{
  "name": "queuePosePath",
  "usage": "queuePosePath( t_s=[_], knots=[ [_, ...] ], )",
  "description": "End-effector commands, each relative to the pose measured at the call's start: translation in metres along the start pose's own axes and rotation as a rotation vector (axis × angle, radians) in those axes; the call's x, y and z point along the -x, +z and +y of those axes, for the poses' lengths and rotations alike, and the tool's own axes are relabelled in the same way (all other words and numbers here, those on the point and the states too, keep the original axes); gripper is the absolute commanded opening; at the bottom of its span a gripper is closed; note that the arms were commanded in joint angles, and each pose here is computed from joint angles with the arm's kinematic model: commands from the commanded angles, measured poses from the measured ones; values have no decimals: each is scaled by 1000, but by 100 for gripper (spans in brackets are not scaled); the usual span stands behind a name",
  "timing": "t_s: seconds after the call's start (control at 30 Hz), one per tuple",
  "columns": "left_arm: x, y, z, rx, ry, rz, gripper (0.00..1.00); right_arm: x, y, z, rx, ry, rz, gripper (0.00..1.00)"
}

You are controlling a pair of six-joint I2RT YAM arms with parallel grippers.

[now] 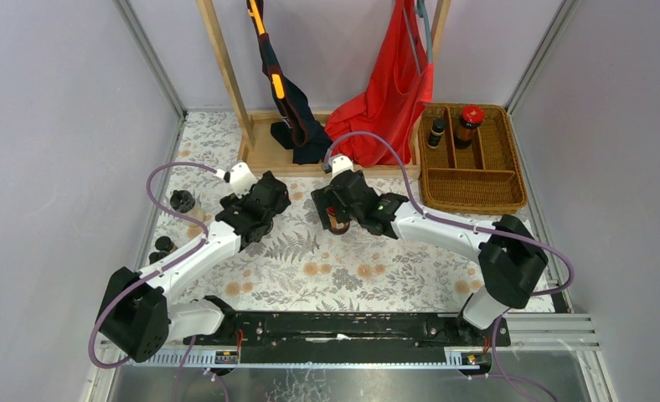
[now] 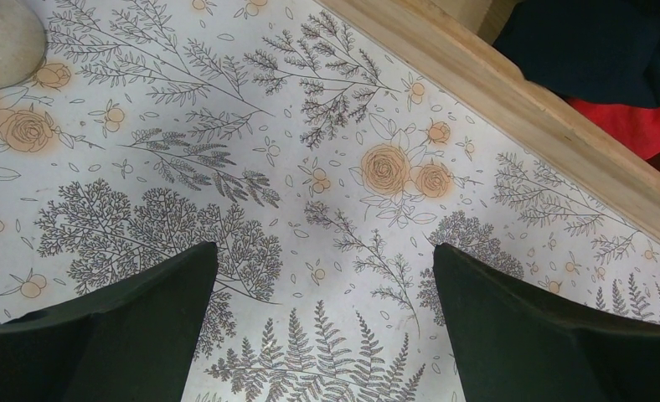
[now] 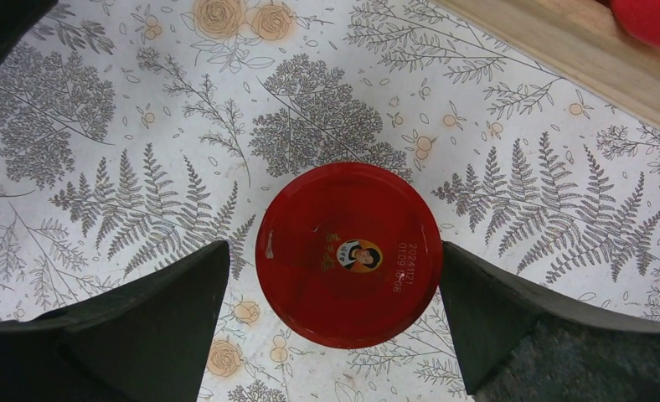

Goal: Organize the condiment bottles
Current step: Pick up the bottle from the center of the board.

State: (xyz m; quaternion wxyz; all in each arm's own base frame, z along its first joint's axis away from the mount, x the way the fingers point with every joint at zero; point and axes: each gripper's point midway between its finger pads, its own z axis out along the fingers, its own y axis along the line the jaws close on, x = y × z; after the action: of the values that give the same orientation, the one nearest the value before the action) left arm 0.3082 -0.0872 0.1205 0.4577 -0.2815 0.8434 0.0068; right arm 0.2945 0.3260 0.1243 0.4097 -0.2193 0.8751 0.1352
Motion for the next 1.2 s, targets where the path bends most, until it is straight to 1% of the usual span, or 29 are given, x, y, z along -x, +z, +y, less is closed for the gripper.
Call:
queuePosePath(
  t_s=[0.0, 0.2, 0.3, 0.4, 0.47, 0.57, 0.7, 0.73, 0.77, 0.9, 1.03, 1.17],
  knots=[
    [2, 5, -3, -8, -36, -16, 100, 22, 2, 8, -2, 4, -61, 99],
    [3, 5, -3, -11, -41, -15, 100, 20, 5, 7, -10, 0, -50, 90],
    [3, 5, -3, -10, -42, -16, 100, 18, 6, 6, -19, -3, -46, 84],
    [2, 5, -4, -13, -42, -13, 100, 17, 6, 4, -26, -4, -42, 71],
    [2, 6, -3, -12, -41, -12, 100, 18, 6, 5, -25, -2, -43, 66],
    [2, 5, -4, -14, -43, -11, 100, 18, 7, 5, -25, -1, -42, 47],
    [2, 5, -4, -16, -43, -10, 100, 19, 6, 5, -24, 4, -42, 13],
    [2, 5, -5, -18, -43, -8, 100, 19, 6, 5, -24, 5, -42, 2],
    [2, 6, -4, -17, -43, -8, 100, 19, 6, 5, -24, 7, -41, 0],
    [0, 6, -4, -17, -42, -5, 100, 16, 4, 3, -33, 22, -43, 0],
    [-1, 6, -6, -25, -44, 0, 100, 27, -10, -1, -39, 39, -86, 0],
    [-1, 7, -7, -27, -44, 3, 100, 37, -28, -11, -76, 40, -94, 0]
  ],
)
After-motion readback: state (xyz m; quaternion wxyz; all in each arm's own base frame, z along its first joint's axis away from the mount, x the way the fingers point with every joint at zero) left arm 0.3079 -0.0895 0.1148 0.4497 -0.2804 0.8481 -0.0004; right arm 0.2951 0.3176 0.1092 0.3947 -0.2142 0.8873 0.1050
